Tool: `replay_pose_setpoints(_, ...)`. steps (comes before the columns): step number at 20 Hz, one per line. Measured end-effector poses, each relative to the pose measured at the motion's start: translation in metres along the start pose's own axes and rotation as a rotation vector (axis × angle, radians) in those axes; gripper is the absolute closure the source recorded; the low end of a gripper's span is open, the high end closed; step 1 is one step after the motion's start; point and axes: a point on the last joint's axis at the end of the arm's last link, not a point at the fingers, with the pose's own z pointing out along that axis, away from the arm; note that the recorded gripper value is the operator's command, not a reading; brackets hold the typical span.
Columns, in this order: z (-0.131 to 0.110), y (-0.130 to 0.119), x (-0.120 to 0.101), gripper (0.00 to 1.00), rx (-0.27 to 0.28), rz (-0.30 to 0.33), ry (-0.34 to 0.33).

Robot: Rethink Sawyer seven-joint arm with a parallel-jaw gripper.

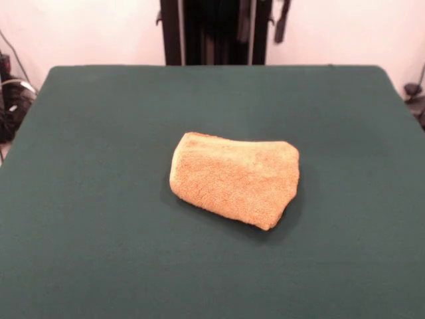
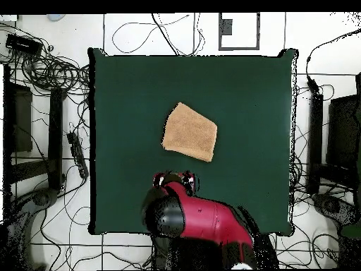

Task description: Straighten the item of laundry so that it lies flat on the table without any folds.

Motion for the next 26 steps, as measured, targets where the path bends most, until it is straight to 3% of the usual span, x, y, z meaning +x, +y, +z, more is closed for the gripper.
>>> replay_pose_setpoints(5,0.035,-0.004,-0.021,0.00,0.009,-0.006,0.012)
replay_pose_setpoints(13,0.081,-0.012,-0.078,0.00,0.023,-0.016,-0.029)
replay_pose_setpoints(26,0.117,-0.003,-0.157,0.00,0.051,-0.024,-0.102)
